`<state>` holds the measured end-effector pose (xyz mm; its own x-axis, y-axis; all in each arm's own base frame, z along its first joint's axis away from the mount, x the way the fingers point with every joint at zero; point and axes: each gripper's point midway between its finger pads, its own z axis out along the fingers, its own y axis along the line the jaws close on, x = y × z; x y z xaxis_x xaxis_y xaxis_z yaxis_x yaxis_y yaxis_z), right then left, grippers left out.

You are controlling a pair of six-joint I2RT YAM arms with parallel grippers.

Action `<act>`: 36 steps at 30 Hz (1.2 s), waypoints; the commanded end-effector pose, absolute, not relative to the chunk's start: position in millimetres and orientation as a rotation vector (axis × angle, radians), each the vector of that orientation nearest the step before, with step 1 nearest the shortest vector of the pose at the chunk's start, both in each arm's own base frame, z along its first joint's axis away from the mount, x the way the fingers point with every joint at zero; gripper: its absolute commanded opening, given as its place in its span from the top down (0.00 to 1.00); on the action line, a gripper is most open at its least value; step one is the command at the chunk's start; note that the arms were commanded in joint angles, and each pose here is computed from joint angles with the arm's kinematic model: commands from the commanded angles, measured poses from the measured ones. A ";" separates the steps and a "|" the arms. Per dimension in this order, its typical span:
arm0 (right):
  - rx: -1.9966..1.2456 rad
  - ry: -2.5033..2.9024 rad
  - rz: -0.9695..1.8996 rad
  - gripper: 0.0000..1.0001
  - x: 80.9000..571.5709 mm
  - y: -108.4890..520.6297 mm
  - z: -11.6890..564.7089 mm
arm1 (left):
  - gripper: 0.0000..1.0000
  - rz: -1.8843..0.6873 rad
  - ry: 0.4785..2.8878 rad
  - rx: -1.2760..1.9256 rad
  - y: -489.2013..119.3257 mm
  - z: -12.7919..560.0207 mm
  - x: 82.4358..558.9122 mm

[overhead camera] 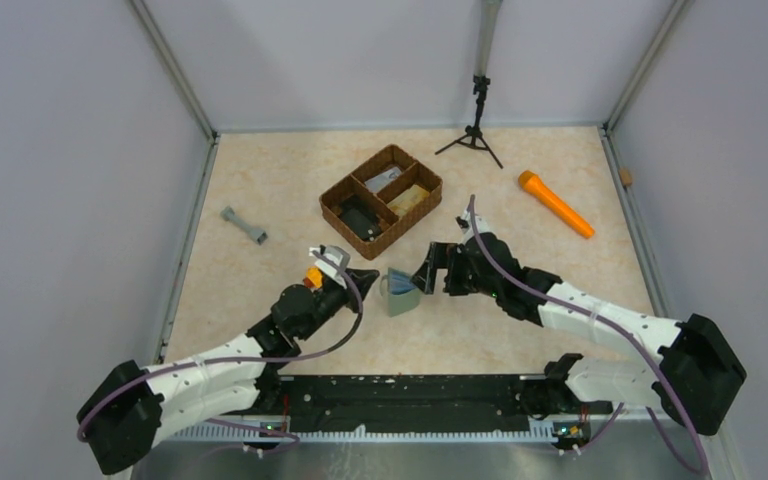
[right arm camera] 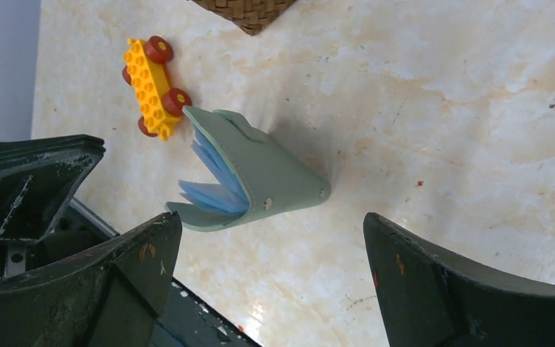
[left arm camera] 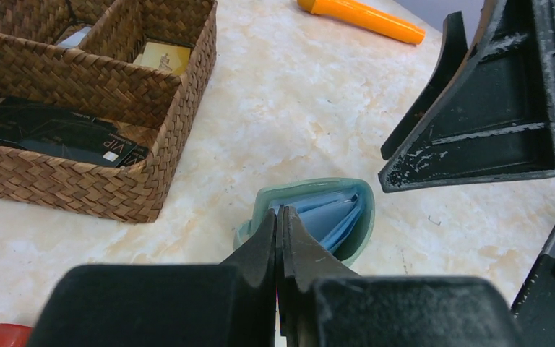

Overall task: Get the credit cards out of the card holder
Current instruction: Place the card holder at the center of the board, then open the card holder at the center of the board.

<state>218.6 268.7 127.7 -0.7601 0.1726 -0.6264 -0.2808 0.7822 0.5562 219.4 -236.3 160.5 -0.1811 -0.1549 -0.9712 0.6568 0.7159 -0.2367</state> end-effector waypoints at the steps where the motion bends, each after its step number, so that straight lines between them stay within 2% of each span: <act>1: -0.157 2.221 0.845 0.01 221.3 266.8 145.7 | 0.98 -0.785 1.594 0.421 -248.2 176.0 226.1; 2: -0.202 2.215 0.882 0.01 216.9 271.7 147.4 | 0.88 -0.777 1.610 0.432 -249.5 172.8 227.1; 4: -0.282 2.191 0.949 0.01 209.1 279.9 150.7 | 0.64 -0.769 1.625 0.459 -252.8 168.8 227.6; 7: -0.340 2.174 1.011 0.01 201.7 287.0 153.3 | 0.39 -0.768 1.649 0.490 -255.8 163.9 226.4; 8: -0.338 2.181 1.016 0.01 201.4 288.0 153.1 | 0.34 -0.762 1.655 0.494 -255.7 162.7 226.8; 12: -0.294 2.221 0.985 0.03 206.2 289.4 150.8 | 0.38 -0.717 1.705 0.515 -252.9 152.1 230.3; 15: -0.264 2.236 0.963 0.11 210.6 293.2 148.3 | 0.46 -0.669 1.757 0.489 -246.4 147.7 237.9; 18: -0.234 2.272 0.937 0.20 214.6 296.7 141.9 | 0.48 -0.671 1.792 0.456 -240.0 142.7 242.9; 20: -0.227 2.290 0.926 0.21 216.2 300.3 137.1 | 0.46 -0.683 1.811 0.452 -239.4 141.1 244.1; 22: -0.222 2.293 0.930 0.22 217.5 303.8 136.0 | 0.40 -0.679 1.838 0.451 -237.9 138.0 245.9; 25: -0.215 2.290 0.929 0.30 219.6 306.0 136.0 | 0.33 -0.715 1.874 0.490 -241.3 133.0 241.2; 29: -0.213 2.298 0.900 0.38 221.1 303.0 133.5 | 0.33 -0.733 1.901 0.512 -243.7 128.3 240.5; 36: -0.246 2.321 0.839 0.63 218.3 293.4 129.7 | 0.34 -0.742 1.978 0.543 -250.2 115.0 242.9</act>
